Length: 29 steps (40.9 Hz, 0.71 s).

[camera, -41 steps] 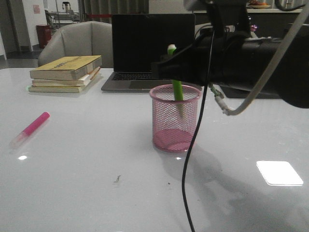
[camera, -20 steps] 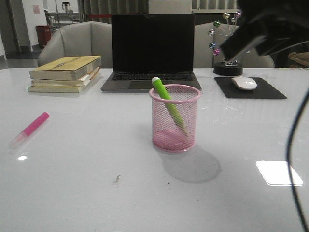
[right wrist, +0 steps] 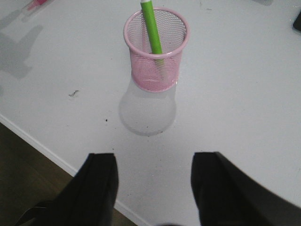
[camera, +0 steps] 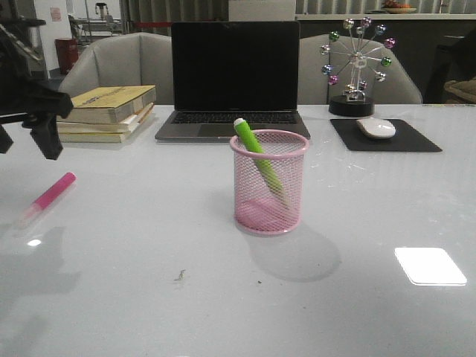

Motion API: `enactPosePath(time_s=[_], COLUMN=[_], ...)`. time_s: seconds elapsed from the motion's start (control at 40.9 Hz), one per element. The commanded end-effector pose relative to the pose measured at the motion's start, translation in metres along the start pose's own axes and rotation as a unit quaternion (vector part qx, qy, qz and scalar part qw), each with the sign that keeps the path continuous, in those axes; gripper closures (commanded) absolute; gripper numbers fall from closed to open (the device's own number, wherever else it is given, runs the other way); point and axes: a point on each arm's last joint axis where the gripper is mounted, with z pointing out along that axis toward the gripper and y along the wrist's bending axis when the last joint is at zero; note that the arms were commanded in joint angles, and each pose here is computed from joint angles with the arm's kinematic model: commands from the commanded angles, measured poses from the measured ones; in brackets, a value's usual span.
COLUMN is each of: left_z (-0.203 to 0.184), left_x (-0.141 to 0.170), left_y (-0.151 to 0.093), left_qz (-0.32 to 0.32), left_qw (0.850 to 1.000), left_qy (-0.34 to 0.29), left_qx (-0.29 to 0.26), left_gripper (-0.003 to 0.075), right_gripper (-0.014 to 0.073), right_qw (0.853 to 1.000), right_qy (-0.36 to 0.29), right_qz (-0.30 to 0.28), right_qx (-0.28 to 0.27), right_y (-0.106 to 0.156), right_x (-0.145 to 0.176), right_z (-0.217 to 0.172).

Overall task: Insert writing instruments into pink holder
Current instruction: 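Lower the left gripper onto the pink marker and grasp it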

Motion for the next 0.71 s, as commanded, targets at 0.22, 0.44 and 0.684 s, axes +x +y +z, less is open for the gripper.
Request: enactPosePath(time_s=[0.22,0.44,0.684], left_z=[0.023,0.045,0.055], left_x=[-0.047,-0.054,-0.05], left_y=[-0.002,-0.002,-0.003], left_qz=[-0.005,-0.005,-0.005], left_qw=[0.998,0.999,1.0], left_qy=[-0.056,-0.044,-0.017], left_qx=[0.001,0.0,-0.002], left_gripper=[0.0231,0.0231,0.024], right_gripper=[0.0127,0.0127,0.0127], right_qw=[0.999,0.999,0.999], right_qy=[-0.046,-0.046,-0.046], right_qz=[-0.001,-0.001,-0.001], right_qx=[0.003,0.003,0.003], right_y=[-0.001,-0.001,-0.001], right_x=[-0.013,-0.013,-0.013], right_z=[-0.008,-0.008,-0.008])
